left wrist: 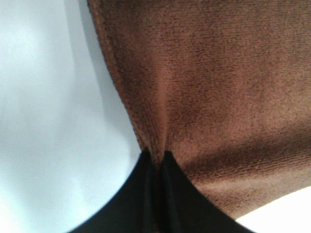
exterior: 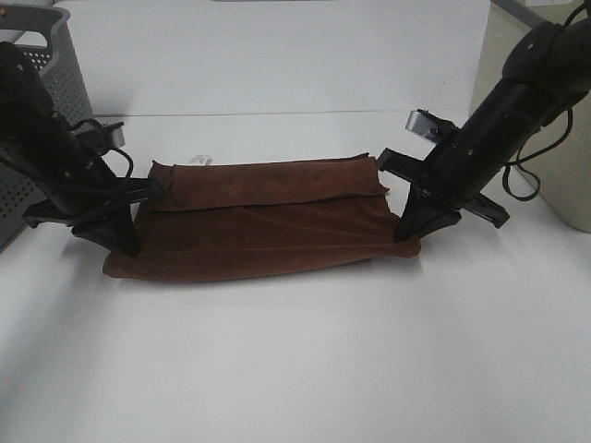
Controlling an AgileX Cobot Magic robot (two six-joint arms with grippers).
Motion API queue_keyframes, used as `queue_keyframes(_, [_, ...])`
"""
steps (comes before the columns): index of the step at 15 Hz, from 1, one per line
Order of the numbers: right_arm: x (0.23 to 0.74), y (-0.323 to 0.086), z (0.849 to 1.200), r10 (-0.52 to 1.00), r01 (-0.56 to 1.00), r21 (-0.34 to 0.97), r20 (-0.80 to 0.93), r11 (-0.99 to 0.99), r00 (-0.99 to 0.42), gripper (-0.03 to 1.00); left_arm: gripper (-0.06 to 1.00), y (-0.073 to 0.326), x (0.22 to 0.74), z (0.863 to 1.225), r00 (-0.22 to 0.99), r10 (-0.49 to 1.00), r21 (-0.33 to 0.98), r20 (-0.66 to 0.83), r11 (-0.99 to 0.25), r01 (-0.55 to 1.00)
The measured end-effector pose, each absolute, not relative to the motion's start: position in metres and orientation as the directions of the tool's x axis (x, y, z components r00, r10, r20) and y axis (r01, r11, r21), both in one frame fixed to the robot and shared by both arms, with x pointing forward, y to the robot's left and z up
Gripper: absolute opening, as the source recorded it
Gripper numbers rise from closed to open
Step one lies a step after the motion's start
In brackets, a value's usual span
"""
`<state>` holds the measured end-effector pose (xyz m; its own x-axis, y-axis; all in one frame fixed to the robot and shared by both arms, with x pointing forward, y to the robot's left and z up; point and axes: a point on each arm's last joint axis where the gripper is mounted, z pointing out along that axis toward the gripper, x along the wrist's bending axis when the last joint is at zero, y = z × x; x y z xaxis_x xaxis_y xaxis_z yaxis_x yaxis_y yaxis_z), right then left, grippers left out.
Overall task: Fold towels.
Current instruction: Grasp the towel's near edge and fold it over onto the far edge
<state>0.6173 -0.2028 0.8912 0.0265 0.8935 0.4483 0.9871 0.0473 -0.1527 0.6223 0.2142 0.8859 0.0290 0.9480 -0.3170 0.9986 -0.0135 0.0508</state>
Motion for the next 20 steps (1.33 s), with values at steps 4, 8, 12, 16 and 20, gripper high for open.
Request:
queue_keyframes(4, [0.627,-0.201,0.906,0.891,0.995,-0.090,0.455,0.049,-0.002,0.00,0.01,0.212,0.632,0.905,0.013,0.941,0.062,-0.338,0.009,0.998])
queue_keyframes(8, [0.660,-0.197,0.933,0.884,0.997,0.064,0.462,0.043,-0.067,0.00,0.01,0.225,0.669,0.937,-0.013,0.931,0.190,-0.364,0.088,0.978])
queue_keyframes(12, [0.686,-0.194,0.925,0.883,0.993,0.112,0.462,0.038,-0.086,0.00,0.01,0.226,0.694,0.927,-0.012,0.933,0.266,-0.359,0.115,0.957])
queue_keyframes(16, [0.712,-0.191,0.899,0.888,0.987,0.161,0.453,0.011,-0.084,0.00,0.01,0.228,0.716,0.910,-0.031,0.938,0.389,-0.345,0.172,0.905])
queue_keyframes(20, [0.715,-0.192,0.890,0.891,0.985,0.173,0.444,0.015,-0.092,0.33,0.21,0.229,0.720,0.889,-0.046,0.942,0.394,-0.332,0.182,0.901])
